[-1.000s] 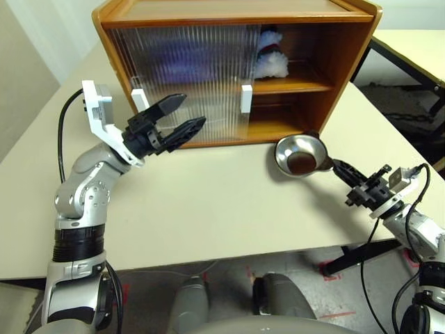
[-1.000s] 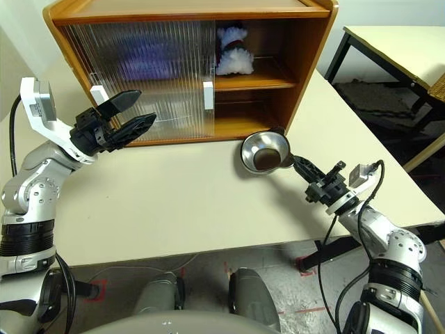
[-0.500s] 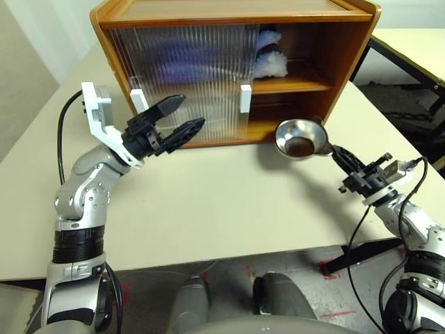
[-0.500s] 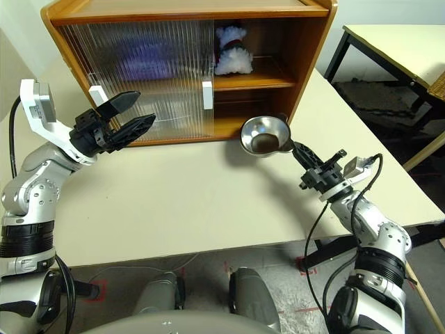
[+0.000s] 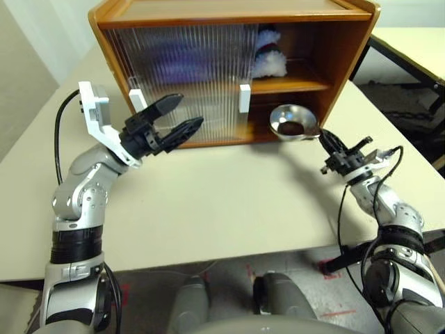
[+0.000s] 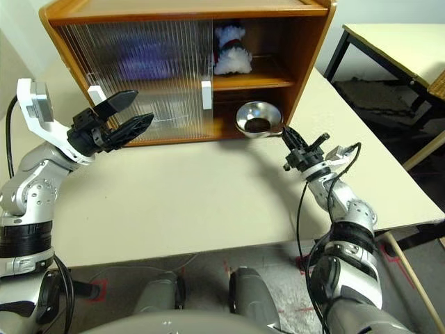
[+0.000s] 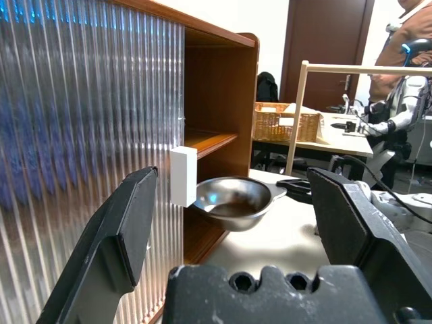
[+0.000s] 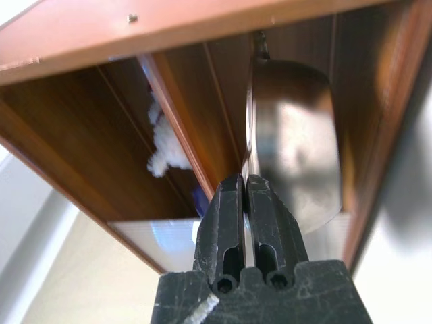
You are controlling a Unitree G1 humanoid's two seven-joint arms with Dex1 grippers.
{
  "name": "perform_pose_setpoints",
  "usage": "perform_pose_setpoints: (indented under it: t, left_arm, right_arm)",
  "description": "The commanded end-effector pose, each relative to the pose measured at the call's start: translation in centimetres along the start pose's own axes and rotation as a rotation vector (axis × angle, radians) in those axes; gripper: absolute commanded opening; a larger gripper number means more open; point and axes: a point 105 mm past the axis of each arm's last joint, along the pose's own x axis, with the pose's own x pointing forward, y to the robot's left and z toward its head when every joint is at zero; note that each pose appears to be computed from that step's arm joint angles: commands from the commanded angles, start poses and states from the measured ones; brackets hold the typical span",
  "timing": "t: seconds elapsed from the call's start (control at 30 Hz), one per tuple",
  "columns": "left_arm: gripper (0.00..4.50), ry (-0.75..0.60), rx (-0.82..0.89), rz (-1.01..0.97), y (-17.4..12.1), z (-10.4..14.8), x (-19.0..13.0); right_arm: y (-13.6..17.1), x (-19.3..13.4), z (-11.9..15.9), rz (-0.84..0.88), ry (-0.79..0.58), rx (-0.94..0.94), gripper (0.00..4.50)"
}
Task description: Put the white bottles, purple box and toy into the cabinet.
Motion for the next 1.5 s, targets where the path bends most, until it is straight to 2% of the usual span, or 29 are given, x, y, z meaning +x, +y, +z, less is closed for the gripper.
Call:
perform_pose_setpoints:
  t: [0.03, 0.77, 1.33, 1.5]
  left_arm:
    - [4.50, 0.014, 0.021, 0.008, -0.2, 0.4, -0.3]
    - [4.50, 0.040, 0.062, 0.138, -1.0, 1.6, -3.2]
    - [4.50, 0.039, 0.064, 0.185, -1.7, 1.9, -3.9]
    - [4.50, 0.038, 0.060, 0.173, -1.7, 1.8, -3.5]
  right_arm:
    - [-0.5, 1.0, 0.3, 0.007, -0.027, 0.009, 0.02]
    - [-1.6, 5.9, -0.6, 0.002, -0.106, 0.026, 0.02]
    - [-2.3, 6.2, 0.7, -0.060, -0.206, -0.127, 0.02]
    - [-2.2, 6.3, 0.7, -0.067, -0.211, -0.162, 1.57]
